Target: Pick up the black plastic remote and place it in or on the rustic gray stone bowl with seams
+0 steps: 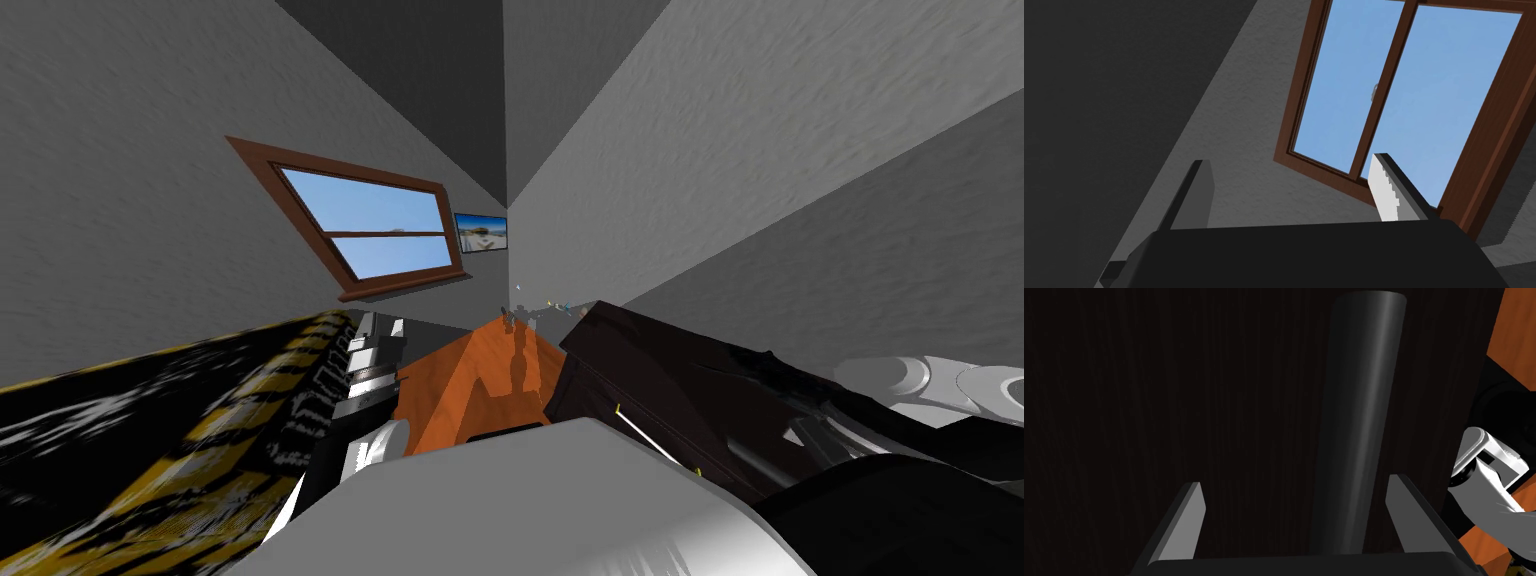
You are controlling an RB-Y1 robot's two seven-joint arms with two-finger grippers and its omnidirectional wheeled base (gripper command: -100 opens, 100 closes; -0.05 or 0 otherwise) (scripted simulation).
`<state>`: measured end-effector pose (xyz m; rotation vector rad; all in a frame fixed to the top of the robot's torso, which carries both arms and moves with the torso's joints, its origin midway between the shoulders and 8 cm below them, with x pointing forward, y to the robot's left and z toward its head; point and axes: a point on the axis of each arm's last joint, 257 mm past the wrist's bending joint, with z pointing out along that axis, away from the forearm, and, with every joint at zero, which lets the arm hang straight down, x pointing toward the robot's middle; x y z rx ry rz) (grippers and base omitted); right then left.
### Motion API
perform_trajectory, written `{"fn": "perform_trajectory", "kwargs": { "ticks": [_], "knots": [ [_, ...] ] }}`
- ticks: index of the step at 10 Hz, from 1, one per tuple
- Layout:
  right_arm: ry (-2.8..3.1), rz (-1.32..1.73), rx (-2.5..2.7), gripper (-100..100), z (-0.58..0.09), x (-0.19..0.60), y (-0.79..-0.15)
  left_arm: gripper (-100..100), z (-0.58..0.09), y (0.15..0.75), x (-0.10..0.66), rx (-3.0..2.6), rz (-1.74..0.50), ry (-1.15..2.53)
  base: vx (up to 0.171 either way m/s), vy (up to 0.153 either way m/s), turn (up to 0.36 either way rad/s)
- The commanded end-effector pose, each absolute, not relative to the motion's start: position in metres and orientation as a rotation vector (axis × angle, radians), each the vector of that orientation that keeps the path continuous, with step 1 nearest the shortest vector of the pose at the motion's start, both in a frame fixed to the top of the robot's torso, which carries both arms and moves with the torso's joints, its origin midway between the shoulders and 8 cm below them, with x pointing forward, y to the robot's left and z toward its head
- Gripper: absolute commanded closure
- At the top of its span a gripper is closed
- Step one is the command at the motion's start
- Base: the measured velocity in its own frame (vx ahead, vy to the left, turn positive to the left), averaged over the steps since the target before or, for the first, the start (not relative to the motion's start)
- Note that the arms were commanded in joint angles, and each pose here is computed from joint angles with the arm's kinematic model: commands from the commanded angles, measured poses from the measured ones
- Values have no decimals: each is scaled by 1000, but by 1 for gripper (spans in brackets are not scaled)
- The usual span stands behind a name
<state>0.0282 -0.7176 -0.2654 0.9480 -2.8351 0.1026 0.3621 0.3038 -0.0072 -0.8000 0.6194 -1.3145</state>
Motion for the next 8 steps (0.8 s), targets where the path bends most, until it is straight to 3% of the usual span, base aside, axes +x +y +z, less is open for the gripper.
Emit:
{"fn": "perform_trajectory", "kwargs": {
  "ticks": [1, 6, 7, 8],
  "knots": [
    [-2825, 92, 916, -100, -276, 14, -718, 0, -7, 304, 362, -800, -1314, 619, 69, 49, -49],
    [-2799, 54, 845, -100, -289, -21, -713, 0, -7, 304, 362, -800, -1315, 619, 46, 22, -41],
    [-2799, 53, 842, 0, -289, -22, -713, 0, -7, 304, 362, -800, -1315, 619, 0, 0, 0],
    [-2807, 50, 823, -100, -300, -29, -711, 0, -7, 304, 362, -800, -1315, 619, -17, -3, 91]
  ]
}}
